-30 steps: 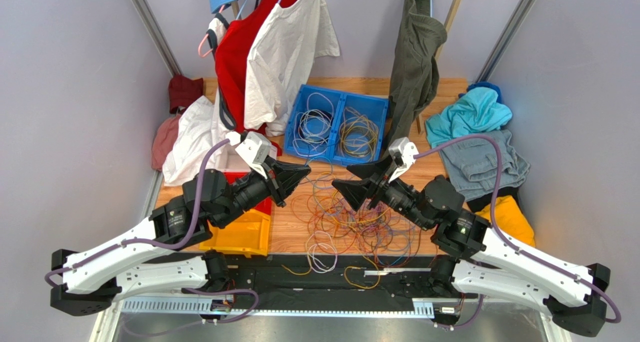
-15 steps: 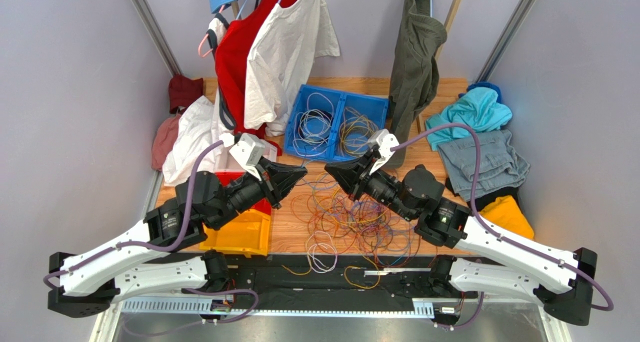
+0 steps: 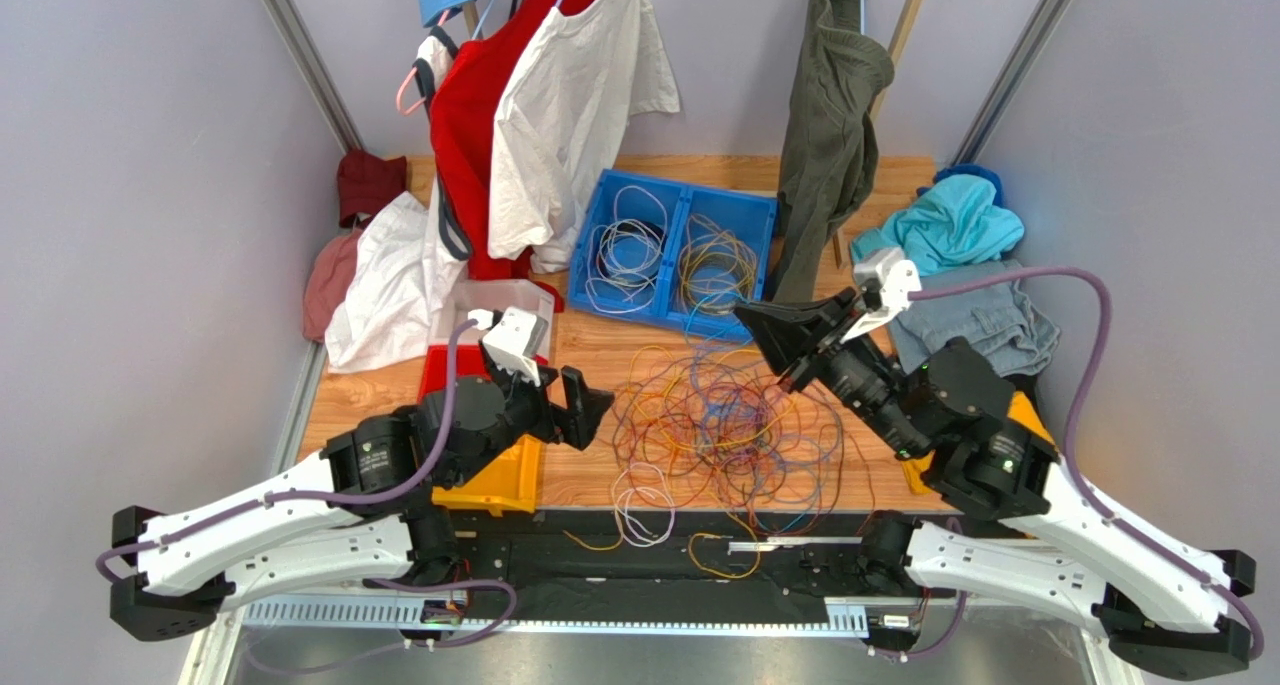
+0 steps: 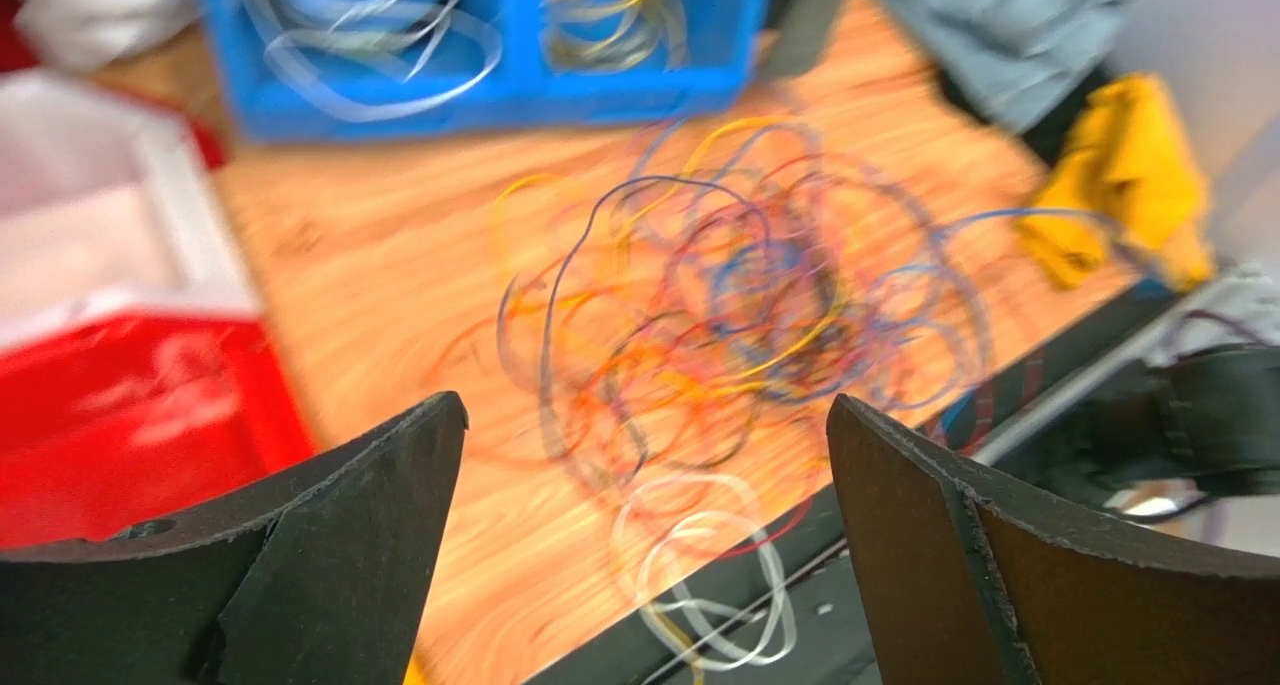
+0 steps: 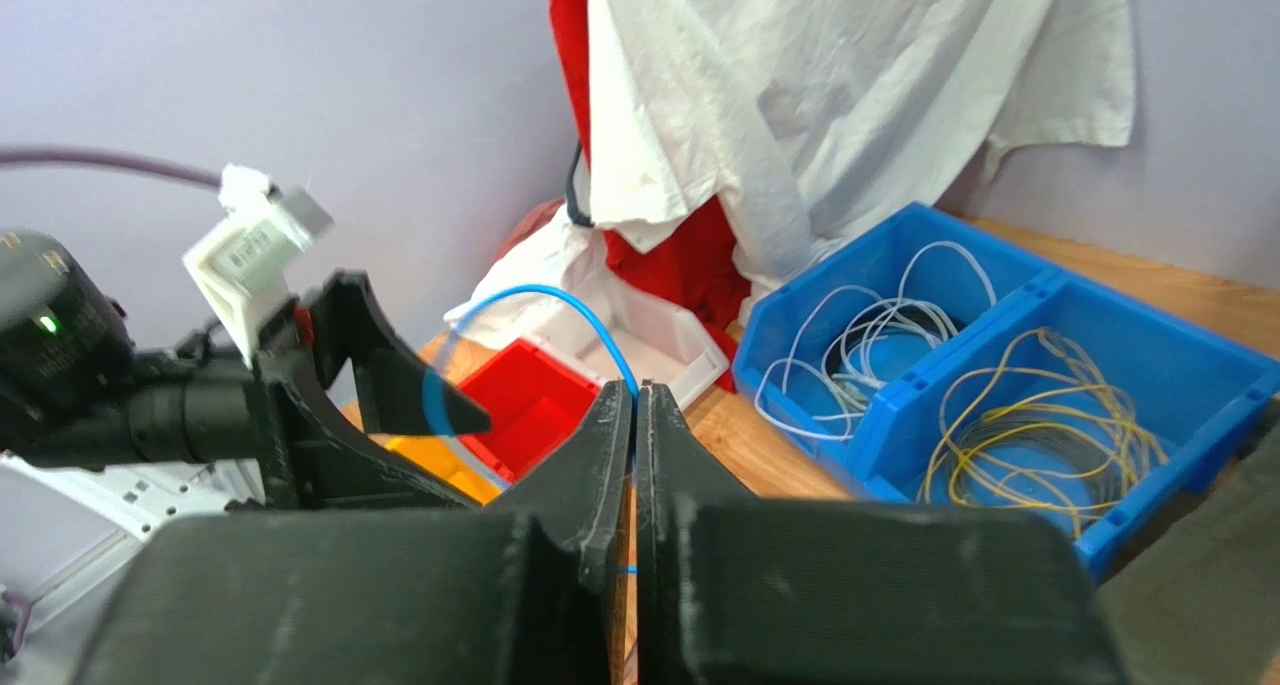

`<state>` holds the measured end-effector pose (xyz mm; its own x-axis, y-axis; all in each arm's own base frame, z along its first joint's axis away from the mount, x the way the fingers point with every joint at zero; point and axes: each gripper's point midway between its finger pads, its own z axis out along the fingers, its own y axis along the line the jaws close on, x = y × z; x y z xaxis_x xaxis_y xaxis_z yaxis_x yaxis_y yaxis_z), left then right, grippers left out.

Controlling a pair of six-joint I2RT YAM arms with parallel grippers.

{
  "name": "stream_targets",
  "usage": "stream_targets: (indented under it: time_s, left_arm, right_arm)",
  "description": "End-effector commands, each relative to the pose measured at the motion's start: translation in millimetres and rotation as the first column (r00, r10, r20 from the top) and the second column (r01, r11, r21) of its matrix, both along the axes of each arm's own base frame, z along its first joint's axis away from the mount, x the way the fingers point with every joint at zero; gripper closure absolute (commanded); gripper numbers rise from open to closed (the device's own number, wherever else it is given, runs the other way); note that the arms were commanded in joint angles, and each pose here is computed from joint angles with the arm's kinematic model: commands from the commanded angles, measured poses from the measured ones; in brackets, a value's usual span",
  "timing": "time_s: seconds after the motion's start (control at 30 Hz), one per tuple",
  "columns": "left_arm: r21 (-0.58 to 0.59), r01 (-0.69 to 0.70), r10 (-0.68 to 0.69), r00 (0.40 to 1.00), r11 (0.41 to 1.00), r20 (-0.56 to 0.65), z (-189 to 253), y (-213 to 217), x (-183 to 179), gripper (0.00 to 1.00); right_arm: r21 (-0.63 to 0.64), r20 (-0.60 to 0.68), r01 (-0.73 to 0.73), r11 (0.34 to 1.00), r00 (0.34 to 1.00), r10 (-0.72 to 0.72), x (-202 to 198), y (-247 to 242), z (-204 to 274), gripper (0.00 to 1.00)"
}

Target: Untangle the cables

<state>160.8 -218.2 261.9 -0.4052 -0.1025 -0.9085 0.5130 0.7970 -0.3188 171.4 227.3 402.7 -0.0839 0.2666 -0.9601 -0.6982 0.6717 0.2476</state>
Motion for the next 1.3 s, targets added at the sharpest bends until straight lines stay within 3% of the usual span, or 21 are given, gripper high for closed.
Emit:
stream_targets:
  time_s: [0.0,0.17,0.27,0.3,0.33,0.43,0.6,0.8,1.0,1.27]
  left_arm:
    - [0.000,-0.180,0.180,0.983,0.984,-0.039,-11,38,8,0.01]
    - [-0.105,-0.108,0.113,0.993,0.989,0.046,4,33,5,0.01]
    - [-0.230,0.063,-0.018,0.981,0.971,0.192,25,8,-4,0.01]
    - [-0.260,0.164,-0.099,0.964,0.952,0.245,30,-4,-15,0.01]
    - [-0.307,0.225,-0.112,0.932,0.925,0.345,36,-13,-17,0.01]
    - [-0.356,0.354,-0.148,0.857,0.865,0.493,37,-29,-28,0.01]
    - [-0.272,0.428,-0.226,0.804,0.862,0.550,20,-60,-30,0.01]
    - [-0.325,0.519,-0.209,0.728,0.791,0.654,53,-73,-40,0.01]
    - [-0.326,0.523,-0.175,0.697,0.787,0.695,70,-89,-33,0.01]
    - [-0.277,0.534,-0.217,0.685,0.799,0.695,59,-109,-28,0.01]
  right_arm:
    - [-0.033,0.014,0.056,0.998,0.998,-0.055,2,-17,14,1.00]
    - [-0.034,0.017,0.002,0.999,1.000,-0.002,-1,-4,23,1.00]
    - [-0.012,0.006,-0.033,0.999,0.999,0.033,-2,7,36,1.00]
    - [-0.002,0.005,-0.043,0.999,0.999,0.043,-3,11,43,1.00]
    - [0.008,0.002,-0.052,0.999,0.999,0.052,-3,13,48,1.00]
    - [0.047,-0.021,-0.077,0.996,0.997,0.078,-6,18,64,1.00]
    - [0.071,-0.069,-0.111,0.991,0.991,0.116,-12,24,76,1.00]
    - [0.077,-0.086,-0.105,0.991,0.990,0.111,-11,24,77,1.00]
    - [0.104,-0.128,-0.146,0.984,0.979,0.159,-13,39,75,1.00]
    - [0.115,-0.108,-0.195,0.974,0.972,0.208,-21,43,100,1.00]
